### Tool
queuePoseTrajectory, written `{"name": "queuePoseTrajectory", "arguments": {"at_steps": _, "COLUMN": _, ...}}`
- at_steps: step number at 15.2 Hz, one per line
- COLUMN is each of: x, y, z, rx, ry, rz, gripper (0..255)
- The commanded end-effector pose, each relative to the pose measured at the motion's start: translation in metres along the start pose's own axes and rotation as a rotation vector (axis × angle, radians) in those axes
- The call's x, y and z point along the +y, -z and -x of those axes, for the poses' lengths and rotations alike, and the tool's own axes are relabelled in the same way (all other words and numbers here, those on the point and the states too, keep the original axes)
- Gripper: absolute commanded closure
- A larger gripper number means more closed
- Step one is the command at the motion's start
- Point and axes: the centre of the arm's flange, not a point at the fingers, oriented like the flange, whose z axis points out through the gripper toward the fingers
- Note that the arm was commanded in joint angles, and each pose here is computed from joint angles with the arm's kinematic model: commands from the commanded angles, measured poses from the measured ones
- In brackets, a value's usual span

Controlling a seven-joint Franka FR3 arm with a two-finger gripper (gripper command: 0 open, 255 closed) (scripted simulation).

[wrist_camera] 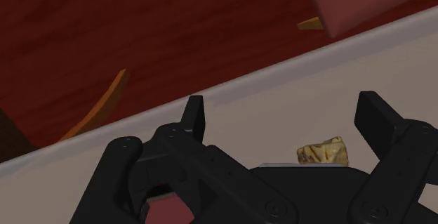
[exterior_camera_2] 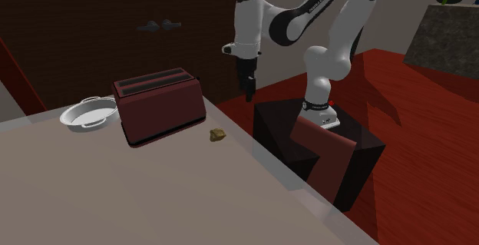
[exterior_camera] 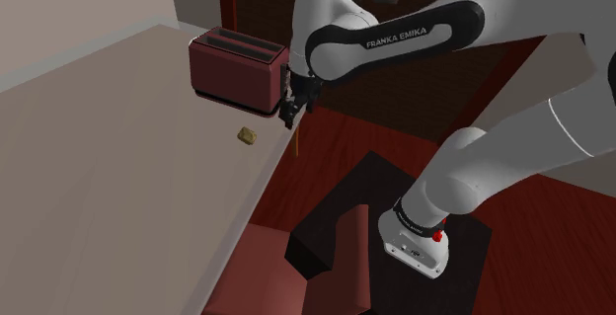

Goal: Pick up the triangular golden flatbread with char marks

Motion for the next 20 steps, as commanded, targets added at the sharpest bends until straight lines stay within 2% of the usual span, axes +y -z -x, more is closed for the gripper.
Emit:
{"name": "queuePoseTrajectory", "arguments": {"at_steps": 1, "x": -0.010, "y": -0.015, "z": -0.016, "rx": 0.033, "ry": 0.015, "rz": 0.003, "gripper": 0}}
{"name": "queuePoseTrajectory", "arguments": {"at_steps": 11, "x": -0.069, "y": -0.083, "z": -0.093, "rx": 0.179, "ry": 0.085, "rz": 0.026, "gripper": 0}}
{"name": "queuePoseTrajectory", "arguments": {"at_steps": 20, "x": -0.072, "y": -0.124, "z": -0.095, "rx": 0.183, "ry": 0.087, "rz": 0.027, "gripper": 0}}
